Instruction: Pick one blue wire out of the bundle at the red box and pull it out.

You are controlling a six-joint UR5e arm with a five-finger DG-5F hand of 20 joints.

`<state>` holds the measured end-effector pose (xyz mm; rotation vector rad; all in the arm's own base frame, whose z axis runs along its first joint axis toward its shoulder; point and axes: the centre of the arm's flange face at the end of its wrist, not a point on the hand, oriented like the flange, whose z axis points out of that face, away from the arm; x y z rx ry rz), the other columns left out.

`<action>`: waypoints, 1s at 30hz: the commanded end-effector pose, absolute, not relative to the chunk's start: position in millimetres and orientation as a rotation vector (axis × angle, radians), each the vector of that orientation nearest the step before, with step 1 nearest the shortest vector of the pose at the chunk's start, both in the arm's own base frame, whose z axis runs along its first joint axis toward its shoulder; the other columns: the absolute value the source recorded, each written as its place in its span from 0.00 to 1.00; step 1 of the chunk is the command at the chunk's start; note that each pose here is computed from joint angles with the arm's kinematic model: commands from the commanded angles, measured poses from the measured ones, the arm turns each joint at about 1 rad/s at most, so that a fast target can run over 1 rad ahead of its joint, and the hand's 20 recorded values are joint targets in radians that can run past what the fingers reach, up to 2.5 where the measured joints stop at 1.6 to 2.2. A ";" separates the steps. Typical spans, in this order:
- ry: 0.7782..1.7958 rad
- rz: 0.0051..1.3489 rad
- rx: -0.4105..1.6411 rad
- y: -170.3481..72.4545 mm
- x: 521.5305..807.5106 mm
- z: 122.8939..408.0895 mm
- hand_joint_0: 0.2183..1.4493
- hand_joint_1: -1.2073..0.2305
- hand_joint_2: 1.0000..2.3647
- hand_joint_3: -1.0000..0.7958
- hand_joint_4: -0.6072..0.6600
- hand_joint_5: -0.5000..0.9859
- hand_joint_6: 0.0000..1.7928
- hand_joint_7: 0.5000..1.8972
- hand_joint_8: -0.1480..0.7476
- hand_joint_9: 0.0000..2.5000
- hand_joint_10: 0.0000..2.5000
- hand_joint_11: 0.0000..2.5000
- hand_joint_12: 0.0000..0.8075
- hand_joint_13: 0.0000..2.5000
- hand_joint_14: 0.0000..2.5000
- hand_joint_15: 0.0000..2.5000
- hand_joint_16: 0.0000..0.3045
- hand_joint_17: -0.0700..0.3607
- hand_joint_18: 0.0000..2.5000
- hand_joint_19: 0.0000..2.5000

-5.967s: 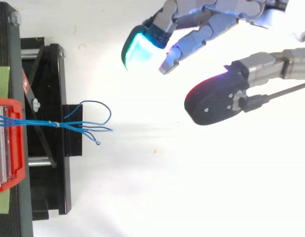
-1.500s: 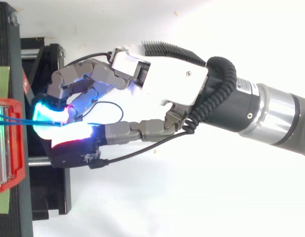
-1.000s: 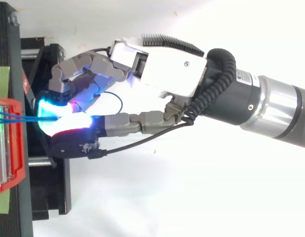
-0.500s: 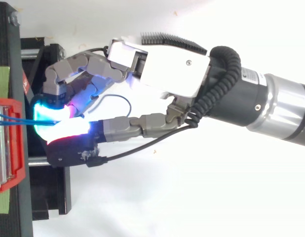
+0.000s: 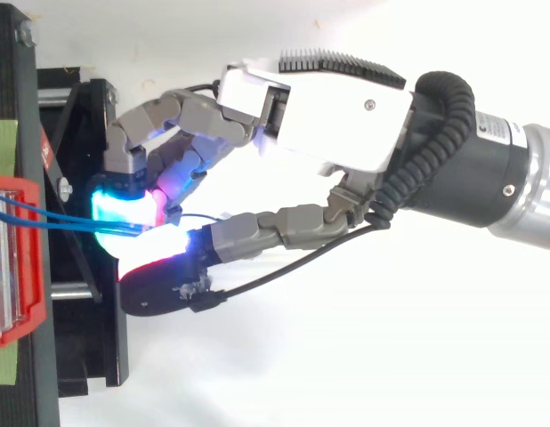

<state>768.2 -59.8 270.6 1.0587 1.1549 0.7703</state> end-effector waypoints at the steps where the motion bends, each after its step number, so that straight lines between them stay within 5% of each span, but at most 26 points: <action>1: 1.155 0.787 1.085 -59.6 766.4 270.1 0.44 0.25 0.01 0.35 0.46 0.21 0.54 0.44 0.54 0.35 0.01 0.22 0.53 0.29 0.01 0.15 0.18 0.44 0.27 0.14; 7: 1.168 0.788 1.104 -58.7 764.3 267.9 0.45 0.24 0.00 0.28 0.59 0.19 0.55 0.32 0.50 0.31 0.00 0.22 0.52 0.28 0.01 0.14 0.18 0.45 0.27 0.12; 12: 1.177 0.786 1.120 -60.2 762.4 266.2 0.35 0.23 0.00 0.28 0.64 0.19 0.54 0.29 0.51 0.30 0.00 0.23 0.53 0.27 0.01 0.15 0.18 0.45 0.26 0.13; 19: 1.177 0.800 1.145 -60.4 760.8 264.8 0.21 0.39 0.00 0.28 0.66 0.19 0.54 0.29 0.57 0.32 0.01 0.22 0.58 0.27 0.01 0.15 0.21 0.50 0.25 0.16; 24: 1.176 0.799 1.148 -61.6 760.9 263.6 0.29 0.45 0.00 0.31 0.64 0.21 0.54 0.35 0.56 0.35 0.01 0.23 0.55 0.27 0.01 0.15 0.19 0.46 0.24 0.17; 30: 1.168 0.801 1.146 -63.7 762.2 266.6 0.30 0.42 0.01 0.41 0.62 0.22 0.54 0.36 0.57 0.37 0.01 0.23 0.55 0.28 0.01 0.16 0.18 0.45 0.25 0.17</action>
